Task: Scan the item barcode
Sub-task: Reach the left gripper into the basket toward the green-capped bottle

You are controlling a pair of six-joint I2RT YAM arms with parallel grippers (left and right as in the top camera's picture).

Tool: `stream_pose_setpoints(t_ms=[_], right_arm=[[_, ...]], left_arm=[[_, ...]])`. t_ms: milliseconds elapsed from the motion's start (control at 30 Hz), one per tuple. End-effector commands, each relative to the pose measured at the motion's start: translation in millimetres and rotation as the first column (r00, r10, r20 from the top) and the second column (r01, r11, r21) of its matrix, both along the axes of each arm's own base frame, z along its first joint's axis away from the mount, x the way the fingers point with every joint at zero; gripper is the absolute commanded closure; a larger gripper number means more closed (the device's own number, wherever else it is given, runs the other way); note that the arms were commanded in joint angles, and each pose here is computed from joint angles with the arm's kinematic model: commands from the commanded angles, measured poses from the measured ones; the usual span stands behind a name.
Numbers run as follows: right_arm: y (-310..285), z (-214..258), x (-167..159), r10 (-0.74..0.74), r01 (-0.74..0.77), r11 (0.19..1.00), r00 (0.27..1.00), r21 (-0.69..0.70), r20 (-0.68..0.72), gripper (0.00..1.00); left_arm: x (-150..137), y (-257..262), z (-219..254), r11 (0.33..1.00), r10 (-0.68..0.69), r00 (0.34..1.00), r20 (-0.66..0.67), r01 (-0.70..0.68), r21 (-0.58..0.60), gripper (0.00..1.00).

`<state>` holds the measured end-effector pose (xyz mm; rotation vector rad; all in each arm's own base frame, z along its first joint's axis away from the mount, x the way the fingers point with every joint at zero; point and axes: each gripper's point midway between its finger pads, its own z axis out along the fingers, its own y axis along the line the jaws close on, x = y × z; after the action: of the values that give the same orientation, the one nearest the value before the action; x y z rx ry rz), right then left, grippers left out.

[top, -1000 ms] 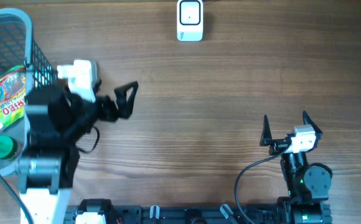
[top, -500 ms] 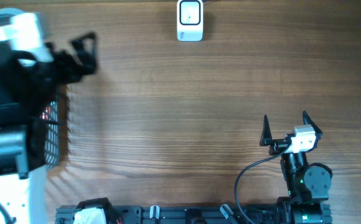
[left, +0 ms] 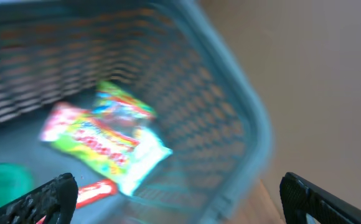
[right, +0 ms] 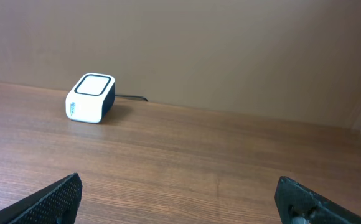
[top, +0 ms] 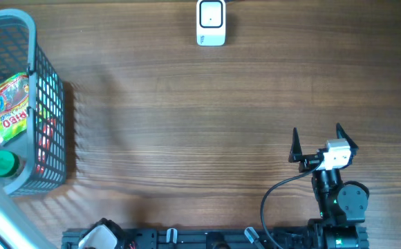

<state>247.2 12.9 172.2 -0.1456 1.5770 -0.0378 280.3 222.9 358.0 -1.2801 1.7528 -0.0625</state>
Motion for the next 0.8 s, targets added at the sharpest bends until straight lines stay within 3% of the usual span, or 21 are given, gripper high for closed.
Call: stream_pose_setpoints(t_ms=[0, 100, 233, 433, 767], right_arm=[[0, 2, 0, -0.002, 0.002, 1.000, 1.000, 0.012, 0.008, 0.00], [0, 2, 0, -0.002, 0.002, 1.000, 1.000, 0.012, 0.008, 0.00], [0, 2, 0, -0.002, 0.002, 1.000, 1.000, 0.012, 0.008, 0.00], [0, 2, 0, -0.002, 0.002, 1.000, 1.000, 0.012, 0.008, 0.00], [0, 2, 0, -0.002, 0.002, 1.000, 1.000, 0.012, 0.008, 0.00]], left_arm=[[-37, 34, -18, 0.962, 0.266, 0.961, -0.078, -0.270, -0.042, 0.00], [-49, 38, -47, 0.917, 0.346, 0.926, -0.150, -0.367, -0.157, 0.00], [-54, 36, -81, 0.885, 0.345, 0.897, -0.276, -0.409, -0.223, 0.00], [-65, 55, -121, 0.848, 0.381, 0.809, -0.448, -0.499, -0.178, 0.00], [-54, 68, -187, 0.841, 0.281, 0.743, -0.607, -0.496, -0.218, 0.00]])
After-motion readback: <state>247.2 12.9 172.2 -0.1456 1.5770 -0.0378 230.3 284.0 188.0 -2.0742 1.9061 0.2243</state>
